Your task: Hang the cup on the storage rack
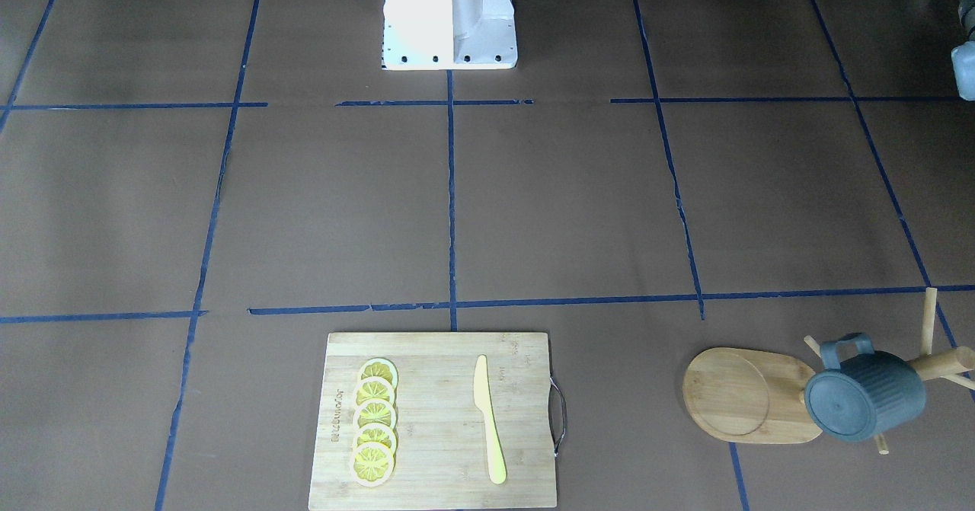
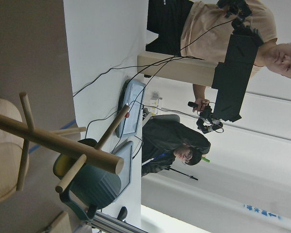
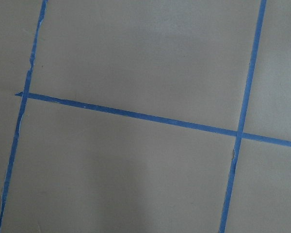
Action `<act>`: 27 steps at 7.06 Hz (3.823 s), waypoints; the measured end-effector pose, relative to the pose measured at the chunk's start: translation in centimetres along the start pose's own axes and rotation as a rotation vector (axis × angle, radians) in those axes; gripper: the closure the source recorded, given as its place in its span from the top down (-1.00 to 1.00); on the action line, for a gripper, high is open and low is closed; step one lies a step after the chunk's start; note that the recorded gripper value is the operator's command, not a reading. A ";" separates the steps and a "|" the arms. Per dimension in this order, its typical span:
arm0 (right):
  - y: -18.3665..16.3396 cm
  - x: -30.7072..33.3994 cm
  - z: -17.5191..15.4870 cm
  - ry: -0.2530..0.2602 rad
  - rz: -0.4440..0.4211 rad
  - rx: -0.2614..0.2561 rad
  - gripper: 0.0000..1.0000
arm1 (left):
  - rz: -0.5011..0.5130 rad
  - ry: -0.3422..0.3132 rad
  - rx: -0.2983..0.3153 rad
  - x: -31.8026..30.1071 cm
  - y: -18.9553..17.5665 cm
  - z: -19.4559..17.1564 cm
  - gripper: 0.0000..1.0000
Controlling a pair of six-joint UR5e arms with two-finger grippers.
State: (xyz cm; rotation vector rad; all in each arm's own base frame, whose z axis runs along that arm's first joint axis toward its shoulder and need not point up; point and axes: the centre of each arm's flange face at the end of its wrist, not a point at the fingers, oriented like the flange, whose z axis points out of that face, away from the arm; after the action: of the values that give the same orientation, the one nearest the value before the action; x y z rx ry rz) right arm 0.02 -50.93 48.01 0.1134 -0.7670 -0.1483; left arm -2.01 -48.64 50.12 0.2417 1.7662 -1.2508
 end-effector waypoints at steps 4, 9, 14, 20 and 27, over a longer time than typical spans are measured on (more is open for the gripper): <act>0.0 0.0 0.0 0.000 0.001 -0.001 1.00 | 0.610 -0.207 0.079 -2.9 -1.5 -2.1 1.00; 0.0 0.1 0.1 -0.001 0.009 -0.003 1.00 | 1.032 -0.555 -0.019 -5.8 -4.3 -4.1 1.00; 0.2 0.4 0.0 -0.002 0.016 -0.001 1.00 | 1.200 -0.935 -0.403 -8.7 -11.2 -8.3 1.00; 1.4 1.3 0.4 -0.007 0.027 -0.014 1.00 | 1.093 -1.075 -0.738 -9.4 -12.1 -7.4 1.00; 5.0 9.9 5.1 -0.001 0.099 -0.054 1.00 | 1.090 -1.077 -0.739 -9.2 -12.2 -7.3 1.00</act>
State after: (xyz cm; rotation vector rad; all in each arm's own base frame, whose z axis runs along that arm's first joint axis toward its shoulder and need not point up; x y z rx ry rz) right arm 3.97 -48.03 59.18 0.0240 -0.7672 -0.0749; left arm -8.51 -45.26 65.32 0.0358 0.7633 0.1545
